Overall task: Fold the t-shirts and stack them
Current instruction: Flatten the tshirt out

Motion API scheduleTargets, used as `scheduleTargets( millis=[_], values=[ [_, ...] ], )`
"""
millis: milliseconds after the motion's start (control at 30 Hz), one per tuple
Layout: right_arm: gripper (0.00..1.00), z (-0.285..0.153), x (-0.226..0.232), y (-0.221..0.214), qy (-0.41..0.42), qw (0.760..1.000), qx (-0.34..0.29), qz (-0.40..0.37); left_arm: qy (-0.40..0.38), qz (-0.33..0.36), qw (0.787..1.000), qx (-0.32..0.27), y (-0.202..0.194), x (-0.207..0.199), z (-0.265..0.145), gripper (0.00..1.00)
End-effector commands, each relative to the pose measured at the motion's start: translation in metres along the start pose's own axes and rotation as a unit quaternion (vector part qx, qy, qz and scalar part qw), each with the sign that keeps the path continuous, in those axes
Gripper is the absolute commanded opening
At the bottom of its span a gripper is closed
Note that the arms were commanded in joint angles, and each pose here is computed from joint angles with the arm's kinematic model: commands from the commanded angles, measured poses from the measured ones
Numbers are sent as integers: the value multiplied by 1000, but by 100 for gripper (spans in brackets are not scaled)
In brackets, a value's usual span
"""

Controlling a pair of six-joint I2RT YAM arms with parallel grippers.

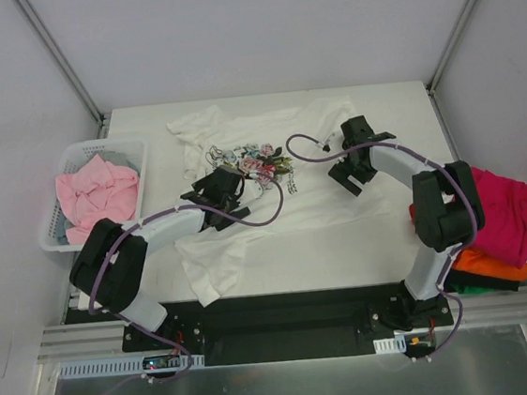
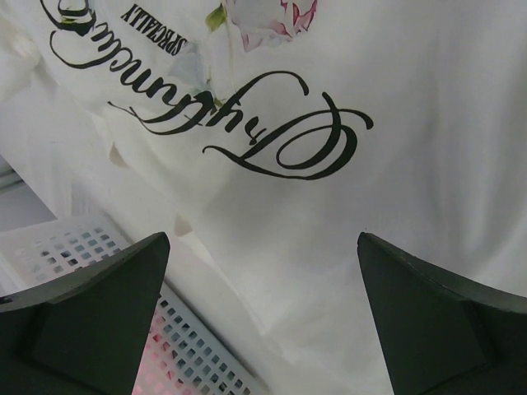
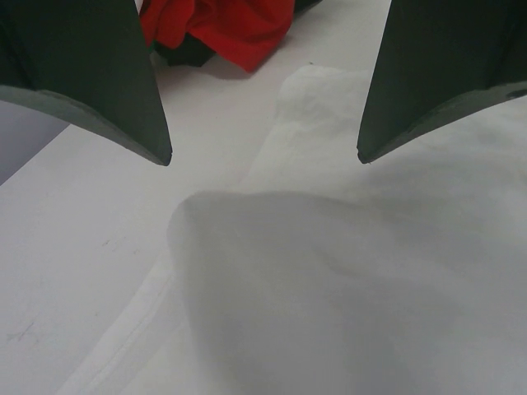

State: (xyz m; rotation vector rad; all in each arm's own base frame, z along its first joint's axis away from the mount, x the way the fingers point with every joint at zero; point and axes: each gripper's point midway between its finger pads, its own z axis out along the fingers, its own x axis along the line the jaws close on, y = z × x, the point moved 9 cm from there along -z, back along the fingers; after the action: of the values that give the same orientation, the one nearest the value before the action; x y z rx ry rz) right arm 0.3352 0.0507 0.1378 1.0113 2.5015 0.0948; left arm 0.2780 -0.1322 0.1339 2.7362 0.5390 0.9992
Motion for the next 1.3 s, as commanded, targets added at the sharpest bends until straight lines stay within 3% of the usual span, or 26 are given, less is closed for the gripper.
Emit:
scheduleTargets(
  millis=[0, 567, 1267],
  values=[
    [100, 6, -17, 26, -28, 999, -22, -6, 20, 9, 1000, 12, 6, 13, 17, 99],
    [100, 48, -20, 42, -29, 999, 2, -30, 25, 47, 997, 62, 1, 22, 55, 99],
    [100, 63, -54, 58, -83, 996, 23, -27, 60, 58, 995, 55, 17, 79, 103, 99]
  ],
)
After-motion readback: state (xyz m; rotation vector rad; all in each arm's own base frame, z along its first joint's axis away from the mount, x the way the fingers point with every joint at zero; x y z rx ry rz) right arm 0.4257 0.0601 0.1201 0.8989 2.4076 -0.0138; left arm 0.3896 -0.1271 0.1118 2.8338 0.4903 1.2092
